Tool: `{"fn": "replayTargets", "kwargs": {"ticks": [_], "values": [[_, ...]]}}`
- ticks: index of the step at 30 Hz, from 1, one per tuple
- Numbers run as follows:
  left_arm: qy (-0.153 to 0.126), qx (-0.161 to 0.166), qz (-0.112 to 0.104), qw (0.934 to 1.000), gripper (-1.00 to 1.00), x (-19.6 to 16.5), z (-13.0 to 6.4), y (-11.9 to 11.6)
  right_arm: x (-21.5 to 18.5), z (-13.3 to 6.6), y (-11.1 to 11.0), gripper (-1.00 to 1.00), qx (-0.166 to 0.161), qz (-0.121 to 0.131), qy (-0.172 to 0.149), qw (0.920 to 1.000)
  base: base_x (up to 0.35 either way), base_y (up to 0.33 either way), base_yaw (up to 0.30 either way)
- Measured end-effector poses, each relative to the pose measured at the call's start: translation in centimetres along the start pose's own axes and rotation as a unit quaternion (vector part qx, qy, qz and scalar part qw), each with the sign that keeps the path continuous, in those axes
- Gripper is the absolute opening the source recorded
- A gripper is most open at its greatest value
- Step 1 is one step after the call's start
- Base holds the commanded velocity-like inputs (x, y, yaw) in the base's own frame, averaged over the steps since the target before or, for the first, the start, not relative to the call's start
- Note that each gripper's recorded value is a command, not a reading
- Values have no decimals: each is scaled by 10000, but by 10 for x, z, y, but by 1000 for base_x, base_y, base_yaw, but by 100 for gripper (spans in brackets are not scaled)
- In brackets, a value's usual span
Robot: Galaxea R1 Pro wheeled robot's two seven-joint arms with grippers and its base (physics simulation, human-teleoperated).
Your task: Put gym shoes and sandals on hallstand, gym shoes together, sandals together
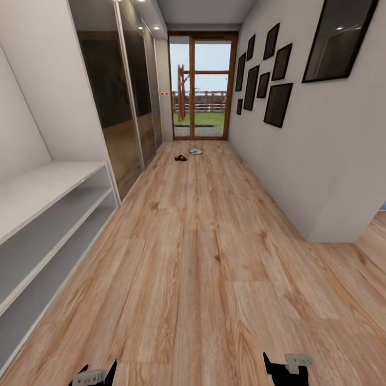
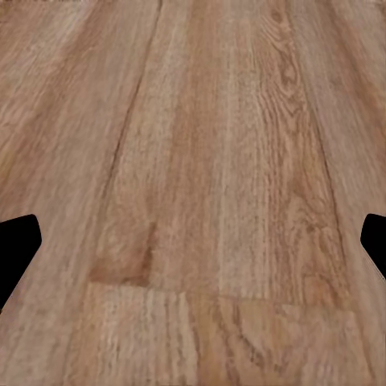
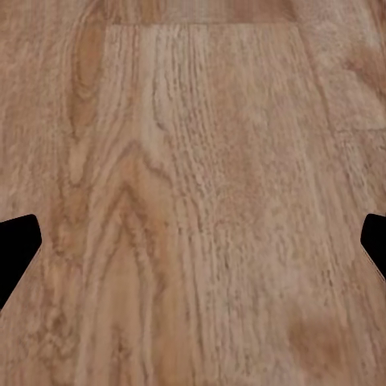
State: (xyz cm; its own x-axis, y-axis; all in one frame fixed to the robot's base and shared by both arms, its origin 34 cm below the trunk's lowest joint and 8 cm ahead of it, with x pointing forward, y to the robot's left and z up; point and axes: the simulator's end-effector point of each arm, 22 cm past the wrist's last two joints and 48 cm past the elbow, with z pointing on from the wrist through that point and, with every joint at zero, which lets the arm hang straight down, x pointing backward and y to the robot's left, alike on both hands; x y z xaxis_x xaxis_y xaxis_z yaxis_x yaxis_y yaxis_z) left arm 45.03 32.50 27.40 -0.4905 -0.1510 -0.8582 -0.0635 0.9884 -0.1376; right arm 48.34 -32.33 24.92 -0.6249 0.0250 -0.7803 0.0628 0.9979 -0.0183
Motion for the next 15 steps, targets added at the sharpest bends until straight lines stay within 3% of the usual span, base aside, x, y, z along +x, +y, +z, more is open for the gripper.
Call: {"fn": "replayTargets", "kwargs": {"ticks": [15], "values": [[1, -1, 0, 10000, 100, 0, 0, 0, 0, 0, 0, 100, 0, 0, 2, 10000, 338, 0, 0]]}}
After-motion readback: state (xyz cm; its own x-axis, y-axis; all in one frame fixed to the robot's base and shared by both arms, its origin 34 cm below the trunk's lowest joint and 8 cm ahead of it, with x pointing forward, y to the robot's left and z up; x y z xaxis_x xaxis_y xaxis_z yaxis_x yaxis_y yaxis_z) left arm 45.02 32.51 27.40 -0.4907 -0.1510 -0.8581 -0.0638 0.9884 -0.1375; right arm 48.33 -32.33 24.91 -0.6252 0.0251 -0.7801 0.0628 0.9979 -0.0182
